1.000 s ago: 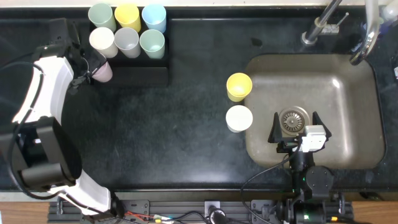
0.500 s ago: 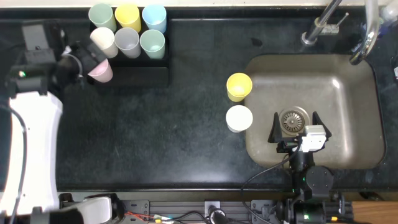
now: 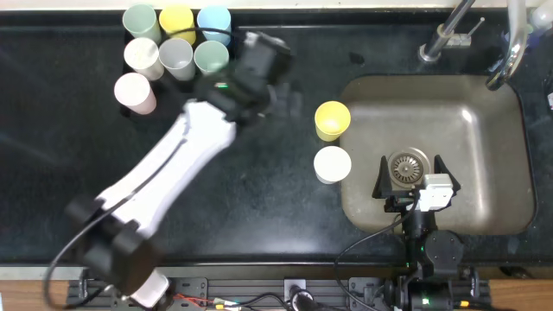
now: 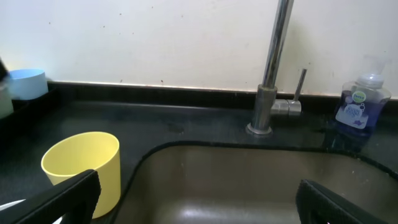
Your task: Store Cups
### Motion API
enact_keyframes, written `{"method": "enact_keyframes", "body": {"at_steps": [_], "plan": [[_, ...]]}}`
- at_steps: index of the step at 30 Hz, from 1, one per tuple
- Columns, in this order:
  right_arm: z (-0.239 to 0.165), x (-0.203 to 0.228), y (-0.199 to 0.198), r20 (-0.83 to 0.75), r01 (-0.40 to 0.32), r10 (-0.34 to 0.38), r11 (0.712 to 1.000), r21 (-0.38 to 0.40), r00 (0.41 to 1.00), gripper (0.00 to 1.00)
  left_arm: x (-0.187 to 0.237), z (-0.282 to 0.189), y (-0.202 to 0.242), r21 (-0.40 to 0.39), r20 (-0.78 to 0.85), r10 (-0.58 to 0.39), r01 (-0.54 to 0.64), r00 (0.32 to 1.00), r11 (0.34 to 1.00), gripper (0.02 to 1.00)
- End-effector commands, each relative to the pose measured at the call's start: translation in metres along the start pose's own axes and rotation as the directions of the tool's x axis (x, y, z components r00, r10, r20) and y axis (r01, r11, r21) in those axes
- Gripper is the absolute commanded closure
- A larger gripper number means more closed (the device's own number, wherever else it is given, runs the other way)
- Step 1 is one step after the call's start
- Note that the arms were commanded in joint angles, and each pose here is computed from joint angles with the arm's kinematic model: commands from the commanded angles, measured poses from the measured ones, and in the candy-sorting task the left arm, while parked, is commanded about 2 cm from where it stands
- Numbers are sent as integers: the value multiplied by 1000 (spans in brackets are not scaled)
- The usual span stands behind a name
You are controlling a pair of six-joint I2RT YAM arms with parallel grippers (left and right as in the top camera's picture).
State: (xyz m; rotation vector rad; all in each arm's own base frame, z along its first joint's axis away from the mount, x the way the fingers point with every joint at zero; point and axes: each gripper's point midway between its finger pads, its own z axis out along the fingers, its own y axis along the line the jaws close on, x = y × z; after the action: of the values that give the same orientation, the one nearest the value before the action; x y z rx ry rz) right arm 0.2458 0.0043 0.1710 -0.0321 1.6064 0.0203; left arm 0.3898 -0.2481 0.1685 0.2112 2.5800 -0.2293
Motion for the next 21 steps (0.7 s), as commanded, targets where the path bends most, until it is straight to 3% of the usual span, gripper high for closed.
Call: {"method": "enact_keyframes", "body": {"at_steps": [1,10,21], "plan": [[0,-1,2,9,4,-4,1000,-9,1000,3,9,12,-36,43,-25,137,-136,990,990,18],[0,-1,2,9,4,-4,1000,-9,1000,5,34,18,-51,100,-105,220,-210,970,972,18],[0,-1,2,9,4,-4,1000,-9,1000,3,39,28,-67,173,-117,224,-202,968,964,40]]}}
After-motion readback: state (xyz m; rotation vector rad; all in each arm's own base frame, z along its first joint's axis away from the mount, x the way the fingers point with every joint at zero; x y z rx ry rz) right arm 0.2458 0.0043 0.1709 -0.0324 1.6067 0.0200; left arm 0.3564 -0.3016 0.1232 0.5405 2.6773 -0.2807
